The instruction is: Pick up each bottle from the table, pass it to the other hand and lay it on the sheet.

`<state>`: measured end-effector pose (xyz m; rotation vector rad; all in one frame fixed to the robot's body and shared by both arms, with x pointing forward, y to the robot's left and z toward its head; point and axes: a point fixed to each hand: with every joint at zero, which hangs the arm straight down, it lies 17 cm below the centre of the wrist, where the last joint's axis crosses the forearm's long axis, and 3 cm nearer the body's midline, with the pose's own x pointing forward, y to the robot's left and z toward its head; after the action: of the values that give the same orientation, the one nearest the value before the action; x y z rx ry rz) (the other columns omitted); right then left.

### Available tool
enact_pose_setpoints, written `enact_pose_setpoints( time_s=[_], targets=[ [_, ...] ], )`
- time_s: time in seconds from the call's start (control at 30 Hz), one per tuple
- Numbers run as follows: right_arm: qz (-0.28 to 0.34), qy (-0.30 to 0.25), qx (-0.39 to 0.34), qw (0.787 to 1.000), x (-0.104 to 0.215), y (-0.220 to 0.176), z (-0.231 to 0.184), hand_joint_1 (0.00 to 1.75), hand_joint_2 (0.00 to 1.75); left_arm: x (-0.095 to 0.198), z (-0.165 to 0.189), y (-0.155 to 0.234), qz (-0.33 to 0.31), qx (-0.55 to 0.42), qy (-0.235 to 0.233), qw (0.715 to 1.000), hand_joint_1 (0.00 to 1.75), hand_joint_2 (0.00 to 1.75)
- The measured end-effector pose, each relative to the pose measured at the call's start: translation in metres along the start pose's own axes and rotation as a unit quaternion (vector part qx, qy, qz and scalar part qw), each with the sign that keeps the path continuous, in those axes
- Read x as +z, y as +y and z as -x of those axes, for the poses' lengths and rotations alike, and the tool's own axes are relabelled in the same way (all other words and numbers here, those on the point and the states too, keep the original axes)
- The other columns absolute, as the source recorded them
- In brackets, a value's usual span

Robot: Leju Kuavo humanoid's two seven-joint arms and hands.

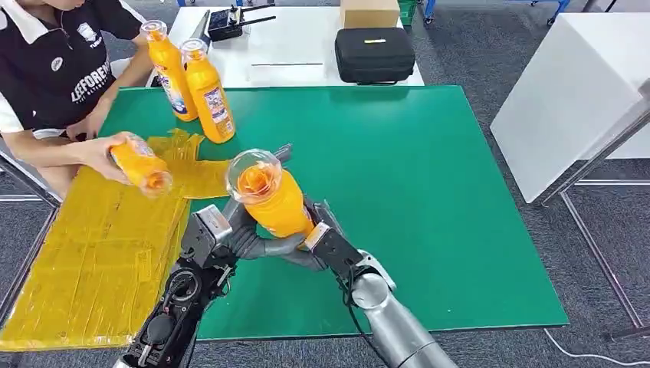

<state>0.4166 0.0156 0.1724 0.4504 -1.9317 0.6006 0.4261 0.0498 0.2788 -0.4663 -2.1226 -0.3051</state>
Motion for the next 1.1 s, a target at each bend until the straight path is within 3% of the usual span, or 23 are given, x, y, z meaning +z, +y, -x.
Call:
enact_pose_setpoints(
  time_s=[0.17, 0.2, 0.23, 0.33, 0.4, 1.1],
  targets=[
    [-0.018, 0.001, 0.005, 1.000, -0.003, 0.011, 0.000, 1.75, 1.75, 0.000, -0.001, 0.010, -0.017, 0.013, -0.001, 1.000, 0.00, 1.75],
    [-0.020, 0.001, 0.006, 1.000, -0.004, 0.012, 0.001, 1.75, 1.75, 0.001, -0.001, 0.012, -0.022, 0.017, -0.001, 1.000, 0.58, 1.75],
    [-0.021, 0.001, 0.008, 1.000, -0.004, 0.012, 0.001, 1.75, 1.75, 0.002, 0.000, 0.015, -0.028, 0.024, -0.001, 0.999, 1.40, 1.75],
    [-0.020, 0.001, 0.012, 1.000, -0.006, 0.013, 0.001, 1.75, 1.75, 0.005, 0.001, 0.026, -0.049, 0.047, 0.000, 0.998, 1.40, 1.75],
    [-0.021, 0.001, 0.013, 1.000, -0.006, 0.014, 0.001, 1.75, 1.75, 0.005, 0.001, 0.028, -0.054, 0.052, 0.001, 0.997, 1.75, 1.75],
    [-0.004, -0.005, 0.035, 0.999, -0.010, 0.006, 0.000, 1.75, 1.75, 0.008, 0.005, 0.042, -0.084, 0.093, 0.008, 0.992, 1.75, 1.75]
  ],
)
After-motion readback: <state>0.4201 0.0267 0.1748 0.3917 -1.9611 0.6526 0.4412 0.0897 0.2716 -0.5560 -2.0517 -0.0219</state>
